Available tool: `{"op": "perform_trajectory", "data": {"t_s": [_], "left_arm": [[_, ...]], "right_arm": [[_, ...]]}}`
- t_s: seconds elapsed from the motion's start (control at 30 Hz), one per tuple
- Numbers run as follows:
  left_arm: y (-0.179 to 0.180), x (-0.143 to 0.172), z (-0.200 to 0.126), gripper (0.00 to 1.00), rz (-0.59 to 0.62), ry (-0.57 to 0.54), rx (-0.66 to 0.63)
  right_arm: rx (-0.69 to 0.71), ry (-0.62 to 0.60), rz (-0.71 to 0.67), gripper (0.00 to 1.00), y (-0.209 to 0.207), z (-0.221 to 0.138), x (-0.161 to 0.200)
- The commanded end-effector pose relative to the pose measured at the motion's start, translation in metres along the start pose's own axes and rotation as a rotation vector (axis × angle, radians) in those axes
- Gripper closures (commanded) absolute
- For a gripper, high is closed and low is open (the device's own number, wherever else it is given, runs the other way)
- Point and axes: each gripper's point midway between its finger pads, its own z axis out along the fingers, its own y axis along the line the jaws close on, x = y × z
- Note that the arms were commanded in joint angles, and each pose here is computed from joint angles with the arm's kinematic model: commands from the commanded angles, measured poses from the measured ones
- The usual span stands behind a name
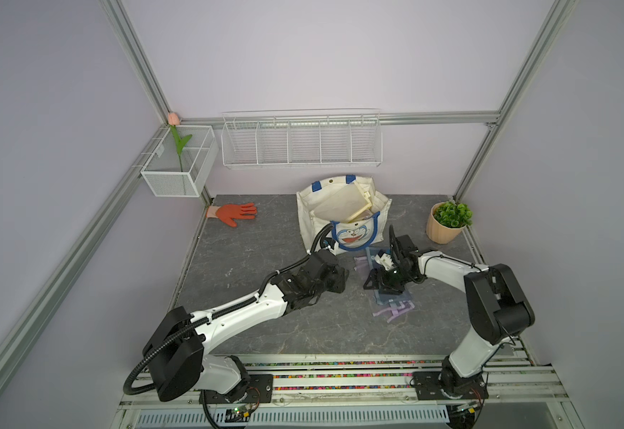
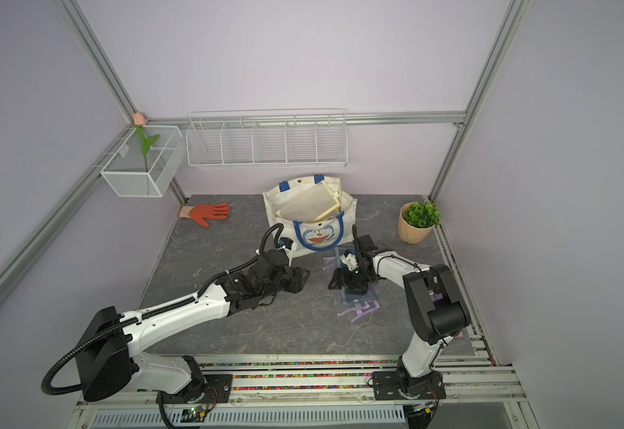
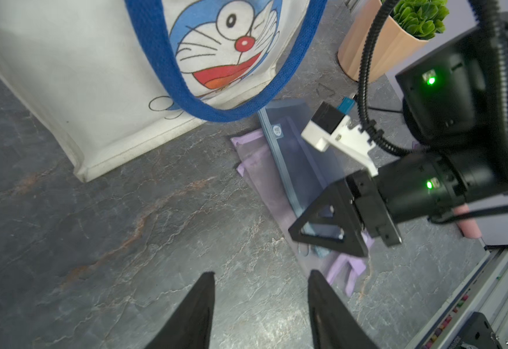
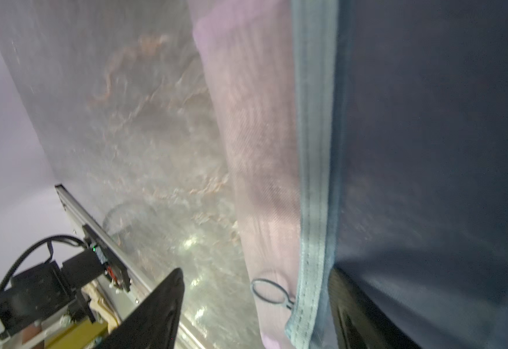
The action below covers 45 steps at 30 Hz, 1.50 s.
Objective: Put the pencil pouch into the canvas bag
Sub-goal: Move the pencil pouches to the center of the board, then pick up the pencil pouch.
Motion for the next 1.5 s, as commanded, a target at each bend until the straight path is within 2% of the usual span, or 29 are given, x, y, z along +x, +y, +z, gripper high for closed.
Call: {"op": "perform_trajectory", "data": {"t_s": [0.0, 0.2, 0.3, 0.47, 0.63, 0.83, 1.07, 1.2, 1.33, 1.47], "left_arm": [[-0.013, -0.011, -0.006, 0.49, -0.089, -0.046, 0.064], [-0.014, -0.002, 0.004, 0.49, -0.129, -0.017, 0.077], [-0.025, -0.003, 0.016, 0.49, -0.155, 0.007, 0.114], [-0.056, -0.012, 0.043, 0.47, -0.249, 0.036, 0.21], [-0.078, -0.003, 0.086, 0.41, -0.345, 0.106, 0.289], [-0.07, 0.018, 0.128, 0.41, -0.386, 0.152, 0.253], [-0.047, 0.046, 0.144, 0.41, -0.357, 0.203, 0.158], [-0.046, 0.056, 0.153, 0.41, -0.362, 0.224, 0.159], [-0.057, 0.056, 0.167, 0.41, -0.392, 0.237, 0.226], [-0.063, 0.056, 0.171, 0.44, -0.426, 0.22, 0.274]], "right_arm": [[-0.078, 0.003, 0.023, 0.23, 0.025, -0.008, 0.013], [-0.046, -0.103, -0.041, 0.22, 0.038, -0.063, 0.006], [-0.03, -0.164, 0.0, 0.22, 0.021, -0.084, -0.007], [-0.008, -0.223, 0.129, 0.22, -0.028, -0.096, -0.029], [-0.033, -0.226, 0.199, 0.22, -0.049, -0.087, -0.045], [-0.032, -0.171, 0.206, 0.24, -0.062, -0.068, -0.048], [-0.056, -0.146, 0.211, 0.25, -0.067, -0.054, -0.043], [-0.062, -0.109, 0.21, 0.26, -0.069, -0.043, -0.036], [-0.06, -0.086, 0.221, 0.39, -0.073, -0.032, -0.028], [-0.065, -0.096, 0.2, 0.47, -0.067, -0.034, -0.028]]}}
